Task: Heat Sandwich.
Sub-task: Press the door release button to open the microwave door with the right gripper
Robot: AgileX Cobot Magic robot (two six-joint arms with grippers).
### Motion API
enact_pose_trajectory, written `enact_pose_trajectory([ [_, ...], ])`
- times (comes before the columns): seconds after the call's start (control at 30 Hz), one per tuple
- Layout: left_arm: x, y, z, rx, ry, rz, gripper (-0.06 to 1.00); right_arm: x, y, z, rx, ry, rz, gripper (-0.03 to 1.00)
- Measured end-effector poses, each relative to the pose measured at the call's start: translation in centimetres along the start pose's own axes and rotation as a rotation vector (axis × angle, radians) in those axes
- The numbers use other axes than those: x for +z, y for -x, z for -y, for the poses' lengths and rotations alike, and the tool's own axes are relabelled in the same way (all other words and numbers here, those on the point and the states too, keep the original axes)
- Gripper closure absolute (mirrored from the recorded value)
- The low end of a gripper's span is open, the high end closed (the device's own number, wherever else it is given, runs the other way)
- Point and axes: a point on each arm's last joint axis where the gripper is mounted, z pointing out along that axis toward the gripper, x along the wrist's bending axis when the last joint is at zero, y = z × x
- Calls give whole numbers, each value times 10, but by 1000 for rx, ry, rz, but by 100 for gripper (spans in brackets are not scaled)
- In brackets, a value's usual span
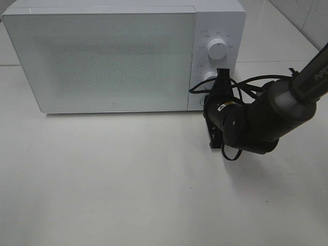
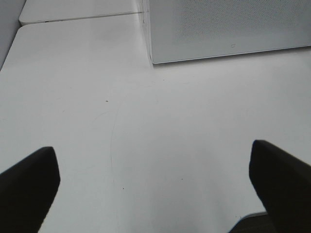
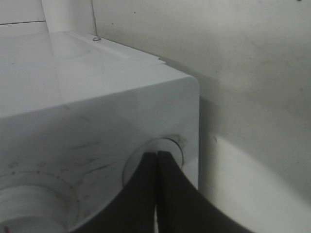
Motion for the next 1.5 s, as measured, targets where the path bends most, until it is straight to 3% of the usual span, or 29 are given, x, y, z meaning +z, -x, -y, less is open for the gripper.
enact_pose_trajectory([
  [0.93,0,0,0,0,0,0,-4,6,-2,4,-9,19,-37,95],
  [1.5,0,0,0,0,0,0,-4,21,-4,17,25,115,-40,95],
])
